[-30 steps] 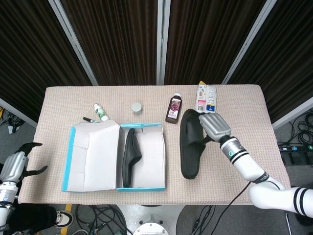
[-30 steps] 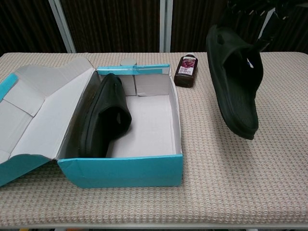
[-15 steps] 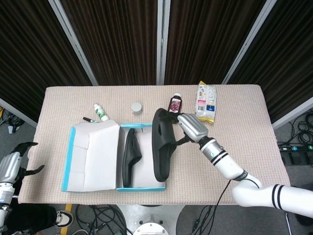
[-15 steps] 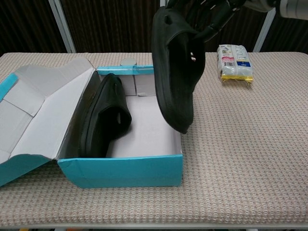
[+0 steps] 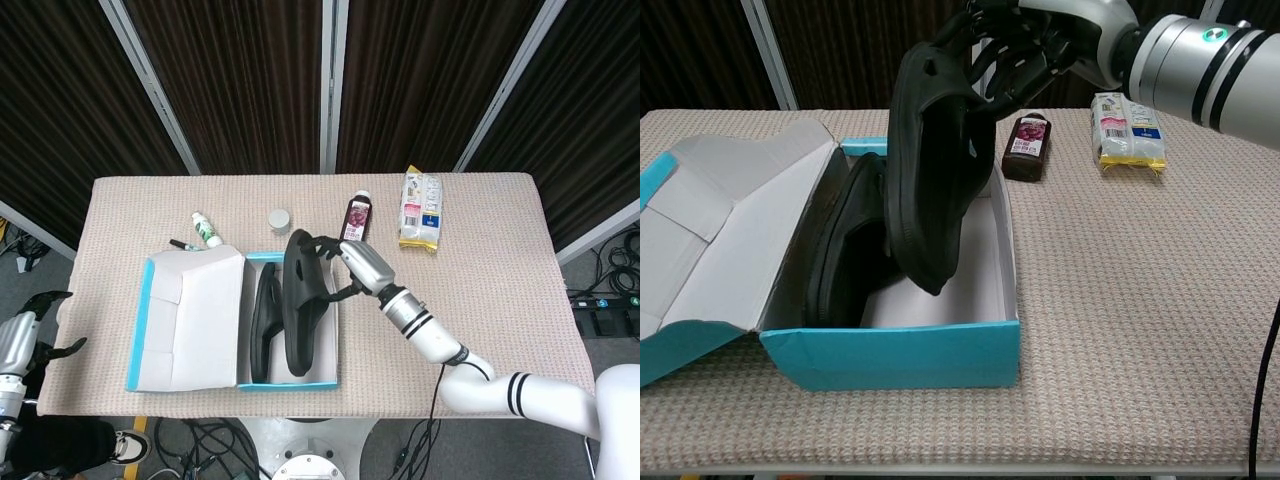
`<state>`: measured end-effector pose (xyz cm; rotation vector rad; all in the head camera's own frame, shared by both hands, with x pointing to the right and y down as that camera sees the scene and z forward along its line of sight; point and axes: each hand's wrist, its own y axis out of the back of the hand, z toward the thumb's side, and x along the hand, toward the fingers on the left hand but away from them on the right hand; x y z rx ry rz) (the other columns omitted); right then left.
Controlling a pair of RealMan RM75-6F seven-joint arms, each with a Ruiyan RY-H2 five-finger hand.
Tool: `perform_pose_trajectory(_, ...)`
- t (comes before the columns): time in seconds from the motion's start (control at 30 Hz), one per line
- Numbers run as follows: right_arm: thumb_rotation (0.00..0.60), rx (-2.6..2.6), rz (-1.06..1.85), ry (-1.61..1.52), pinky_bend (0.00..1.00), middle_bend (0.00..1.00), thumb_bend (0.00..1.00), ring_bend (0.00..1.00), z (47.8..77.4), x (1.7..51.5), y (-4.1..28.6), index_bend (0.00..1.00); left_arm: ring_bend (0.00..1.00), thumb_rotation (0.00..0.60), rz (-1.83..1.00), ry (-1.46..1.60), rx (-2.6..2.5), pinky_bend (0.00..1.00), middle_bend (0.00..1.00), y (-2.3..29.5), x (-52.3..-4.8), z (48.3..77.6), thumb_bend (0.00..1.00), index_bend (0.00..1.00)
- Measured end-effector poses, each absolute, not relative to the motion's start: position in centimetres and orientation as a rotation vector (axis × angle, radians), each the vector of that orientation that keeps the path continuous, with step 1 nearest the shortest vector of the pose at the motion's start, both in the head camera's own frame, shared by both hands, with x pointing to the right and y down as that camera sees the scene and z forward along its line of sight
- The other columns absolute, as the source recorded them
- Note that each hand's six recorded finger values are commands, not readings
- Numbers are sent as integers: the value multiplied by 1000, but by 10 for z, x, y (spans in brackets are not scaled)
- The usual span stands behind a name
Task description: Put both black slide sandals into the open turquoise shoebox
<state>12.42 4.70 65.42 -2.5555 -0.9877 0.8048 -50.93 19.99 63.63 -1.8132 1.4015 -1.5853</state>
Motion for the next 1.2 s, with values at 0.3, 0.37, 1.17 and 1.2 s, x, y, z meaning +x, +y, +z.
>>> perform_pose_trajectory(0.3, 600, -2598, 819, -923, 359, 519, 126, 319, 671, 118, 54, 280, 132, 600, -1573, 1395, -1817, 238, 200, 198, -507, 637, 167, 238)
perform_pose_trajectory(0.37, 600, -2602, 827, -912, 359, 519, 125, 319, 673, 118, 55, 280, 132, 600, -1574, 1394, -1815, 238, 200, 198, -508, 637, 167, 238)
perform_pose_trajectory(1.17, 600, -2516, 947, -774, 360, 520, 126, 319, 707, 128, 59, 279, 132, 600, -1575, 1398, -1810, 238, 200, 199, -510, 639, 167, 239)
perform_pose_trajectory(1.2, 600, -2510, 948, -765, 360, 520, 125, 319, 708, 128, 60, 280, 132, 600, -1575, 1399, -1810, 238, 200, 199, -510, 639, 167, 239)
